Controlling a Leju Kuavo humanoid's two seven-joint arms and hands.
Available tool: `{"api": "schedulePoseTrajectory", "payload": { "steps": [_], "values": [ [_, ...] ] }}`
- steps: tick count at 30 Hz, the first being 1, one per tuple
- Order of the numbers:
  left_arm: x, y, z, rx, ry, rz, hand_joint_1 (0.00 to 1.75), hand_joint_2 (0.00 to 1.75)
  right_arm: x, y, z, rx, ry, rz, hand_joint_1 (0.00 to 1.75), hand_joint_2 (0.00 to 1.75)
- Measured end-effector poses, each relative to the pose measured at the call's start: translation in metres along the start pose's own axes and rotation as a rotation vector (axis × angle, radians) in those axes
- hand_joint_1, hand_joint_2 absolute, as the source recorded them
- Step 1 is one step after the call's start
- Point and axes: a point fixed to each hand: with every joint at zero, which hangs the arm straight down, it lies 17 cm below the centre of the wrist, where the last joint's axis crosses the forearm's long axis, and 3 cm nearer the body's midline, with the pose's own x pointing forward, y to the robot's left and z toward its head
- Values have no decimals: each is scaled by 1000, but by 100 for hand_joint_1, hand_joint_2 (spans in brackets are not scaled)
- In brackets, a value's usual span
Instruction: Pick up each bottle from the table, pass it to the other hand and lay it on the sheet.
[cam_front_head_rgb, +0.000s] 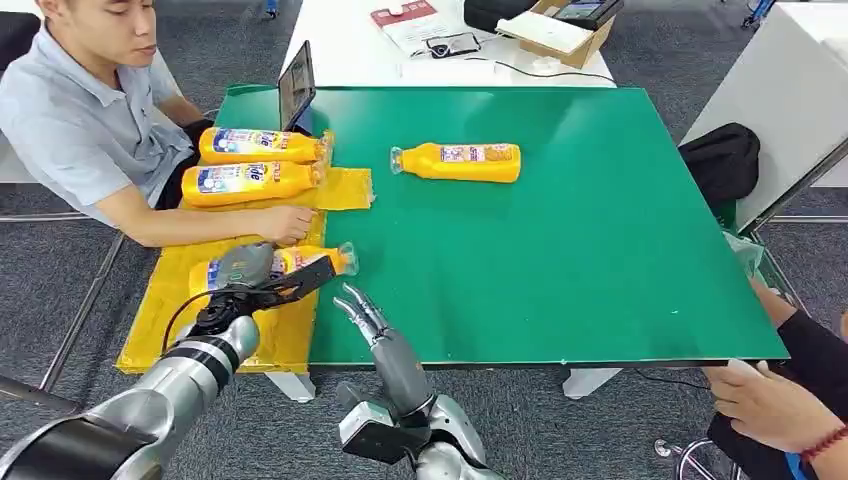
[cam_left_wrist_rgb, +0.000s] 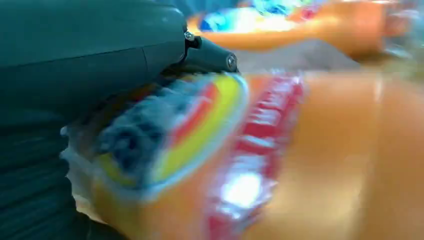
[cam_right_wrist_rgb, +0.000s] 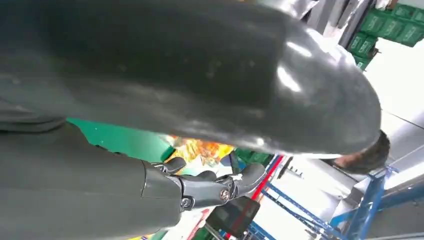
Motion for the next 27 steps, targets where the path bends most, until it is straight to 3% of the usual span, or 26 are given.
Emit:
{"api": "schedulePoseTrajectory", "payload": {
  "steps": [3,5,6,10,14,20,24,25,27],
  "values": [
    [26,-16,6,-76,-120,122,0,175,-1,0,2,2,-3,-7,0,0],
    [33,-22,9,-93,-146,104,0,175,-2,0,3,0,-5,-10,0,0],
    [35,-22,8,-92,-148,89,0,0,-3,-1,3,-3,-4,-11,0,0],
    [49,-27,12,-123,-191,140,0,0,-6,-3,5,-5,3,-12,0,0],
    [81,-33,25,-196,-322,377,0,0,-9,-2,6,-2,5,-19,0,0],
    [92,-32,30,-196,-351,448,0,0,-13,0,8,1,16,-22,0,0],
    [111,-23,43,-198,-452,684,0,0,-16,-3,7,-11,27,-37,0,0],
    [115,-16,48,-158,-476,773,0,175,-17,-4,6,-20,31,-41,0,0],
    [117,-1,51,-76,-478,919,0,175,-17,-7,6,-36,35,-38,0,0]
  ]
}}
